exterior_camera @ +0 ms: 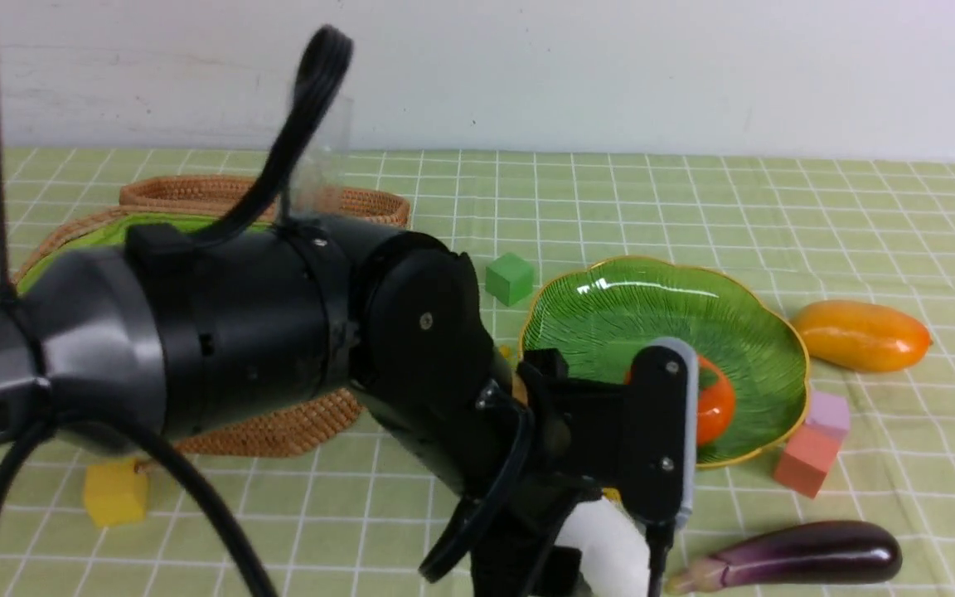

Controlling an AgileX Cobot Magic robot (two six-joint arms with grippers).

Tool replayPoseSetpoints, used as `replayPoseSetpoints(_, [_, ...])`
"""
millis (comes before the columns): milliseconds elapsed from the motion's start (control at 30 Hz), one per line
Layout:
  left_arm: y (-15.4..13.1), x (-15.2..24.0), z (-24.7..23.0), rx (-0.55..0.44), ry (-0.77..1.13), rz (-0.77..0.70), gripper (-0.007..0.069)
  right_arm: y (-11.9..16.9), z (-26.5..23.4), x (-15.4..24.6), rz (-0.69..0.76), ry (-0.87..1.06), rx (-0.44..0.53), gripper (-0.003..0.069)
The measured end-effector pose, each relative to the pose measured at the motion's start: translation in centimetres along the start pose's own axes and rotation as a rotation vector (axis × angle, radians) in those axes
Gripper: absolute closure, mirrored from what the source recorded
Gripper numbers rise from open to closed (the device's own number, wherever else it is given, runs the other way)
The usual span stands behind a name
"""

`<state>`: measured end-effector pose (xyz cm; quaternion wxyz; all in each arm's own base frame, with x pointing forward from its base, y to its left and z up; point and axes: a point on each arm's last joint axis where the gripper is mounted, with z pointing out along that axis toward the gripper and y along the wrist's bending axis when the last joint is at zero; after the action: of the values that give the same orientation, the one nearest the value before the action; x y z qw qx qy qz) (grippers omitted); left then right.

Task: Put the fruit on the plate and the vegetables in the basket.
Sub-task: Take a daikon with your left arm and place it on the basket on the left.

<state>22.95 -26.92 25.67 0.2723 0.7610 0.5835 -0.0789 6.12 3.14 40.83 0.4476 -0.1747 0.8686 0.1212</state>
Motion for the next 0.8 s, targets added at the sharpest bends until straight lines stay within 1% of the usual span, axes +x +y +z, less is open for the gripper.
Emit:
replayPoseSetpoints(33, [0.0,0.0,0.3,0.000,0.000,0.020,0.0056,0.2,0.0,0.2,-0.007,0.021,-0.018,0.0466])
replayPoseSetpoints(67, [0.1,0.2,1.1,0.004,0.005,0.058,0.0007,0.6,0.0,0.6,-0.044,0.067,-0.068,0.0464])
replayPoseSetpoints(100, [0.2,0.4,2.0,0.006,0.010,0.097,-0.0020,0.9,-0.1,0.8,-0.071,0.089,-0.106,0.0463])
replayPoseSetpoints(133, [0.3,0.6,2.6,0.008,0.014,0.121,-0.0028,1.2,-0.1,0.9,-0.100,0.095,-0.137,0.0462])
replayPoseSetpoints(167, [0.4,0.6,3.0,0.007,0.017,0.131,-0.0029,1.3,-0.1,0.9,-0.110,0.095,-0.151,0.0461])
replayPoseSetpoints(200, [0.5,0.9,3.9,0.000,0.021,0.168,-0.0027,1.8,-0.2,0.9,-0.144,0.089,-0.205,0.0460])
replayPoseSetpoints(300, [1.0,1.2,5.6,-0.041,0.024,0.209,0.0017,2.4,-0.4,0.8,-0.173,0.070,-0.277,0.0459])
replayPoseSetpoints(333, [1.0,1.2,5.7,-0.044,0.024,0.211,0.0025,2.4,-0.4,0.8,-0.174,0.069,-0.280,0.0459])
replayPoseSetpoints(400, [1.2,1.5,6.7,-0.065,0.027,0.217,0.0084,2.6,-0.4,0.8,-0.183,0.062,-0.301,0.0459])
replayPoseSetpoints(433, [1.2,1.6,7.0,-0.061,0.031,0.217,0.0106,2.6,-0.4,0.8,-0.185,0.062,-0.301,0.0459])
replayPoseSetpoints(467, [1.2,1.6,7.1,-0.060,0.031,0.217,0.0111,2.6,-0.4,0.8,-0.185,0.062,-0.300,0.0459])
replayPoseSetpoints(533, [1.2,1.8,7.7,-0.056,0.038,0.219,0.0160,2.5,-0.4,0.8,-0.191,0.063,-0.292,0.0459])
replayPoseSetpoints(633, [1.2,1.8,7.7,-0.055,0.039,0.224,0.0188,2.4,-0.4,0.8,-0.197,0.066,-0.280,0.0459])
replayPoseSetpoints(800, [1.3,1.8,7.9,-0.051,0.042,0.243,0.0202,2.4,-0.4,0.8,-0.200,0.067,-0.273,0.0456])
